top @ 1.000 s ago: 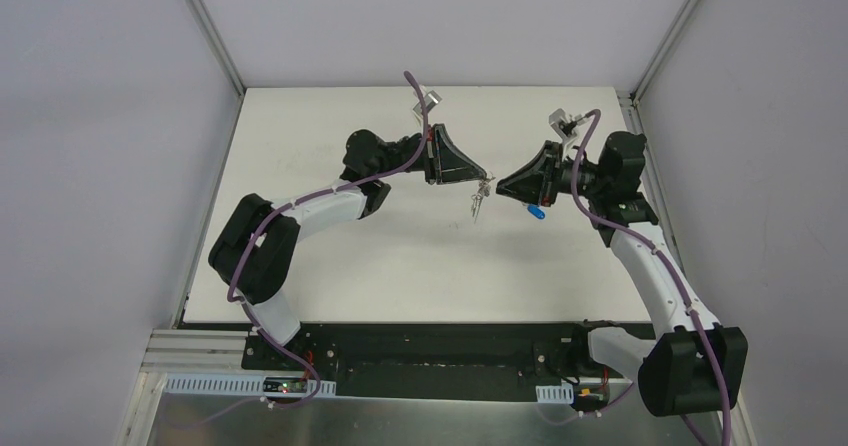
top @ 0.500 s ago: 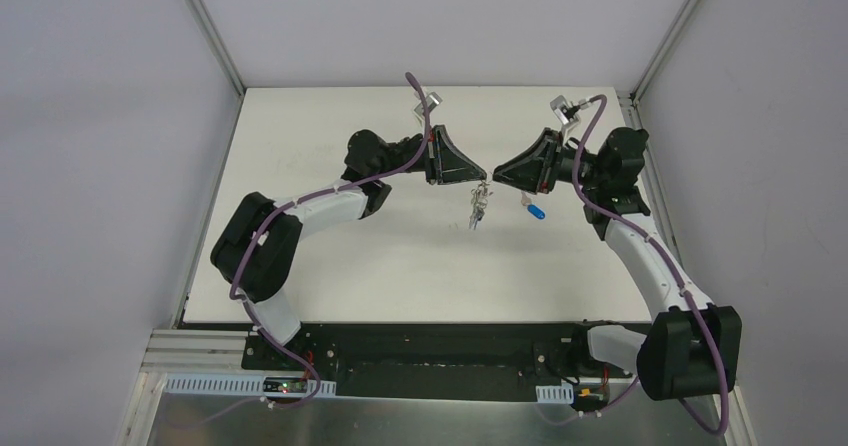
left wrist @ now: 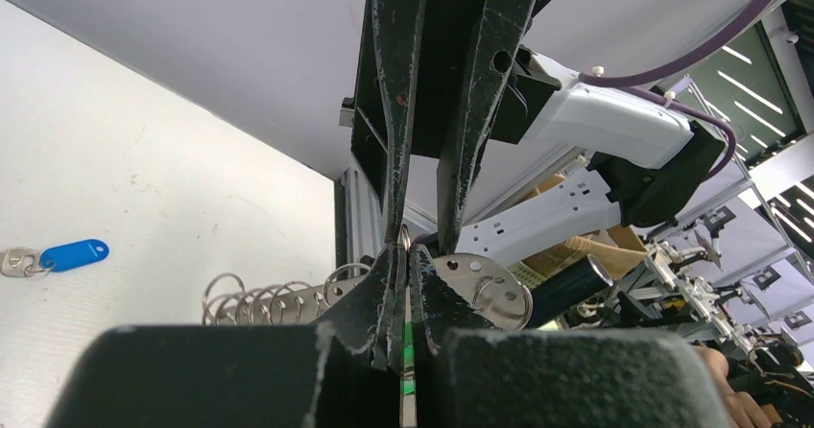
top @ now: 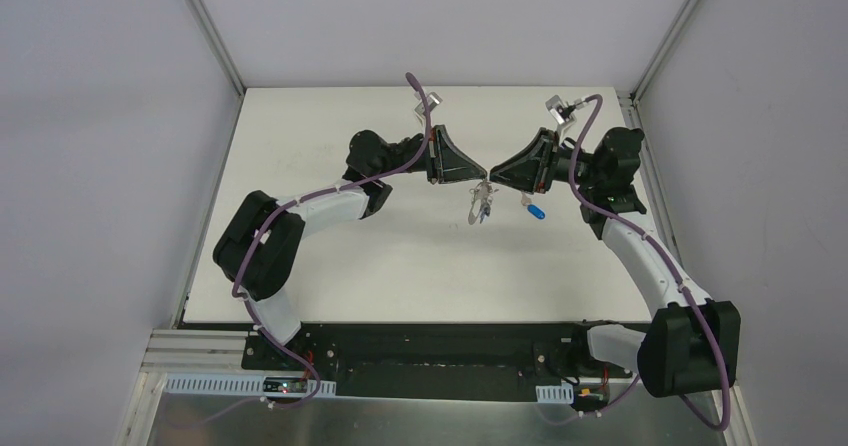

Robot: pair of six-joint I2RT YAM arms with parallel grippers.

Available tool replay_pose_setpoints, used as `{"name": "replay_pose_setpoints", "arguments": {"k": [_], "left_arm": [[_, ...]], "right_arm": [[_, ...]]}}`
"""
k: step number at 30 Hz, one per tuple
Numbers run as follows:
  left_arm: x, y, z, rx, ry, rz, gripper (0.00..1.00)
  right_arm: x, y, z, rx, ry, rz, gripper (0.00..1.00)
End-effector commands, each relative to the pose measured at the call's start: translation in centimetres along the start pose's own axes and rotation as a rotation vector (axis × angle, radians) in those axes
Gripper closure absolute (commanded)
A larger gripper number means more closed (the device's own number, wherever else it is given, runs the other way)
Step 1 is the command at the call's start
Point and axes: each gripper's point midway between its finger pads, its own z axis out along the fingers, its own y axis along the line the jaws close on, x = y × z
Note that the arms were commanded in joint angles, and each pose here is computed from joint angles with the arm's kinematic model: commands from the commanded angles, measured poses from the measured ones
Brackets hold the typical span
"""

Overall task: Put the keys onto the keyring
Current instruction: Adjust the keyring.

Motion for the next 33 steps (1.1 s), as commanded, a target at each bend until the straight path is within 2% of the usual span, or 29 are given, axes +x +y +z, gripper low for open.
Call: {"name": "replay_pose_setpoints", "arguments": {"k": [1, 27, 33], "left_arm": [[-1.82, -2.08, 0.16, 0.062, -0.051, 0.084, 1.0], [-1.9, -1.61, 0.27, 0.062, -0.064, 0.069, 1.0], [-1.77, -1.34, 0.27, 0.062, -0.063, 0.068, 1.0]], "right_arm": [[-0.04, -0.21, 0.04, 0.001, -0.008, -0.048, 0.73], [0.29, -0.77, 0.08, 0.008, -0.01, -0.014, 0.83], [0.18, -0.52, 0.12, -0.001, -0.011, -0.013, 0.9]]}}
